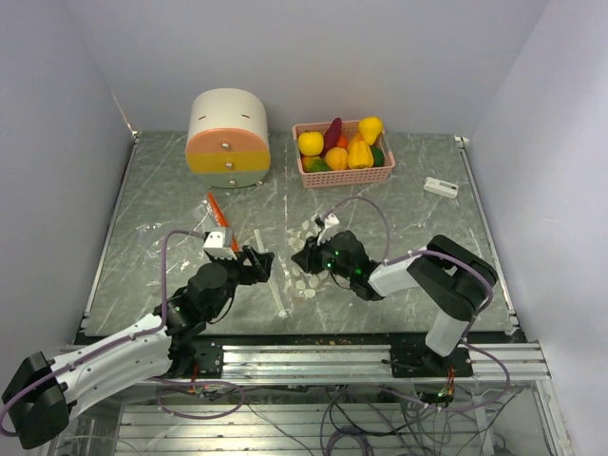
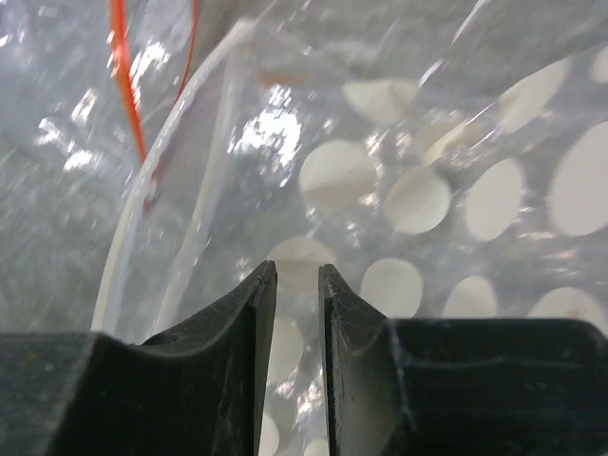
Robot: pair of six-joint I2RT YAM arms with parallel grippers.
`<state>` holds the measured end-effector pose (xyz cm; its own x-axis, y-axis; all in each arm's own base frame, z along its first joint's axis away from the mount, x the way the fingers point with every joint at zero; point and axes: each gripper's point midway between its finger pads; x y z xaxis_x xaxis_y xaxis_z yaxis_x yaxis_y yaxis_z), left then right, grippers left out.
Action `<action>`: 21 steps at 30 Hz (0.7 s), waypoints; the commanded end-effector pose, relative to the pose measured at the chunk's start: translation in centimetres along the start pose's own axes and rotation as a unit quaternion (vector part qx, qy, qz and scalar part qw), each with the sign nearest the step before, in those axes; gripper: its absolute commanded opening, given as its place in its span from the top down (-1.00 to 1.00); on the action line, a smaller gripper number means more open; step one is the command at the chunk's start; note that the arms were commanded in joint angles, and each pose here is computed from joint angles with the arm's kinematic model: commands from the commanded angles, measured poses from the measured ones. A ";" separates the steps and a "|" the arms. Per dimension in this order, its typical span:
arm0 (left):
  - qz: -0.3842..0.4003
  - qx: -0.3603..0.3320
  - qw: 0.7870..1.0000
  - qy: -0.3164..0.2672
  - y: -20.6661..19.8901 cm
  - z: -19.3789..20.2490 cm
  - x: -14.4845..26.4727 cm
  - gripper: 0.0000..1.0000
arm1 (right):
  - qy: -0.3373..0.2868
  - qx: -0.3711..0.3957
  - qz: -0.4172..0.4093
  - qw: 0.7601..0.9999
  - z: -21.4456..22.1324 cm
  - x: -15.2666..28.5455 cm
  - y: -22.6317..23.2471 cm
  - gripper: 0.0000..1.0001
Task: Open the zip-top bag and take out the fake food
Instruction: Adjust the zipper food storage bag at the center of the board.
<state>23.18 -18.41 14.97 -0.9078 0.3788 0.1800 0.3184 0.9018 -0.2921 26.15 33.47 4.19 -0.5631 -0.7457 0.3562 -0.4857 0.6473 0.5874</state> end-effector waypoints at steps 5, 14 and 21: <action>-0.006 -0.014 1.000 0.011 0.2 0.1 -0.2 -0.83 | -0.051 0.031 0.071 0.996 -5.0 -1.8 -4.3 0.33; -0.051 -0.034 0.998 0.019 1.6 -0.4 -0.2 -0.88 | -0.080 0.055 0.117 0.988 -8.2 0.1 -4.5 -0.21; -0.084 -0.027 0.996 -0.003 3.1 -1.9 1.0 -0.84 | -0.163 0.040 0.158 0.973 -12.5 4.2 -3.9 -0.36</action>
<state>23.41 -16.92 14.17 -0.9190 0.3040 0.2511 0.2525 0.9429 -0.2174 33.37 28.76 9.05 -0.7781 -0.5399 0.3210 -0.3804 0.8117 0.4432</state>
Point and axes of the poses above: each gripper's point midway between its finger pads, its own x axis back along the fingers, its own y axis along the line the jaws close on, z = x × y, and after that the axes turned 12 degrees about -x, right-handed
